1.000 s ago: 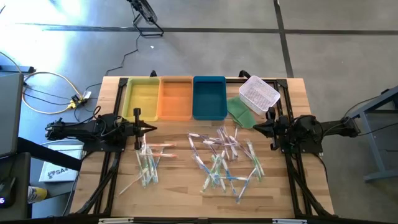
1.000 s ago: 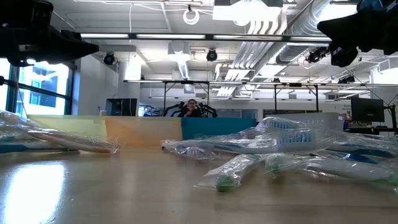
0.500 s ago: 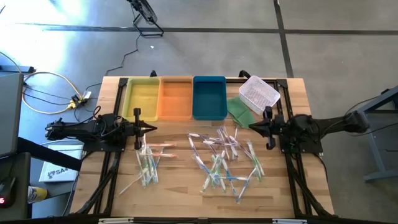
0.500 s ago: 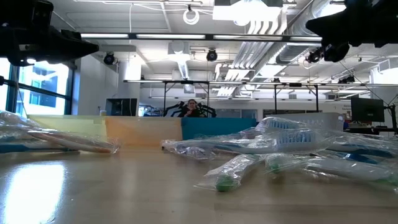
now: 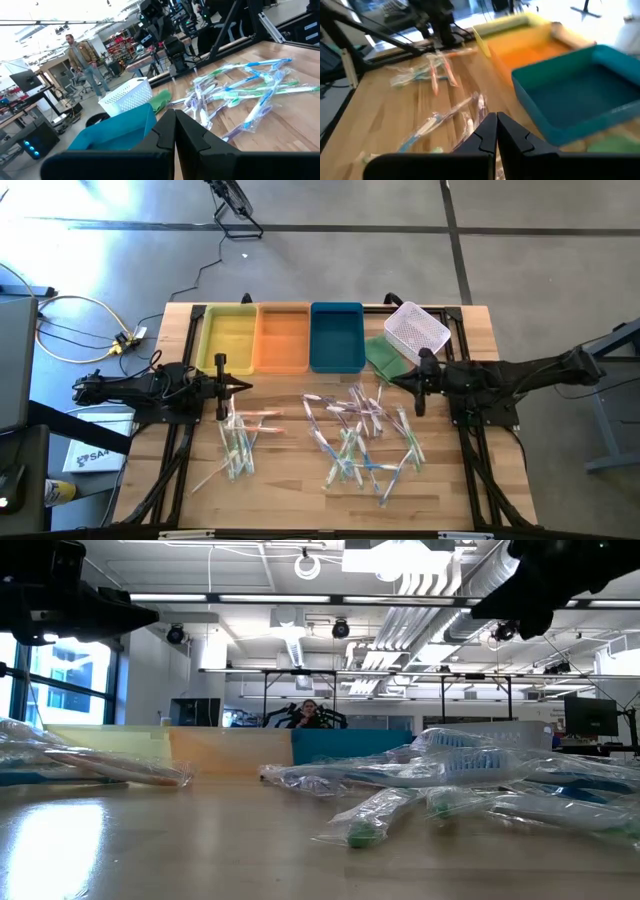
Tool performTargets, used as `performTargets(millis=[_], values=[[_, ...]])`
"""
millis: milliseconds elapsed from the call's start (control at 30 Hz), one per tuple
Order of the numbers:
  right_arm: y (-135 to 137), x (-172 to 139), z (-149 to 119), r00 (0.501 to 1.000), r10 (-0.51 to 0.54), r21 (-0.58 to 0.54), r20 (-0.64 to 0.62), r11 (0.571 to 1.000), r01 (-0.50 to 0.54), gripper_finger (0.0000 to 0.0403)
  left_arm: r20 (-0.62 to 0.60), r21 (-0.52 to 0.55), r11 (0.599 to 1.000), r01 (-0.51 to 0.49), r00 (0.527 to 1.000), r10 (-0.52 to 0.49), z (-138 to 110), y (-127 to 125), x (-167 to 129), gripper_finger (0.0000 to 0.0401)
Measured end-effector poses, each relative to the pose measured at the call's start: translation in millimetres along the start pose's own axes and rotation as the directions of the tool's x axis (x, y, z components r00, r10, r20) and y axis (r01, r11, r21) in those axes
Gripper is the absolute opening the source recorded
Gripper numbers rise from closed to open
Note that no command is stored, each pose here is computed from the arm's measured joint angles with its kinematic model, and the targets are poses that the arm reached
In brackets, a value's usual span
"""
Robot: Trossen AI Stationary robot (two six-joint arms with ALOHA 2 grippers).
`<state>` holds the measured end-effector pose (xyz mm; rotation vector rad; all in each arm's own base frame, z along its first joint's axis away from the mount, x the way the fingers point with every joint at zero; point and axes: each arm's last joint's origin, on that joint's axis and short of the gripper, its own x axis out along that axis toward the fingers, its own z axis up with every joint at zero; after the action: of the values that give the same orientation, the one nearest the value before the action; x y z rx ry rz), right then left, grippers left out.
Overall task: Pick & Place Toothbrushes
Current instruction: Put the green toothbrush into the white bin
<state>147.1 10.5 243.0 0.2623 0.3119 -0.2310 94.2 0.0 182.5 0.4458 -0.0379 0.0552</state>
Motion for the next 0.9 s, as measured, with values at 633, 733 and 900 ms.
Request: performTargets(millis=[633, 733, 900], values=[[4.7, 30.6, -14.4, 0.955, -0.124, 0.092, -0.269, 0.984, 0.154, 0.0004, 0.002, -0.011, 1.0, 0.001, 1.0, -0.001, 0.3, 0.1, 0.0, 0.0], [5.3, 33.9, -16.6, 0.95, -0.125, 0.085, -0.285, 0.984, 0.155, 0.0004, 0.003, -0.01, 1.0, 0.001, 1.0, -0.001, 0.4, 0.1, 0.0, 0.0], [6.7, 38.6, -17.1, 0.952, -0.123, 0.088, -0.281, 0.984, 0.153, 0.0004, 0.004, -0.011, 1.0, 0.0, 1.0, 0.0, 0.5, 0.2, 0.0, 0.0]])
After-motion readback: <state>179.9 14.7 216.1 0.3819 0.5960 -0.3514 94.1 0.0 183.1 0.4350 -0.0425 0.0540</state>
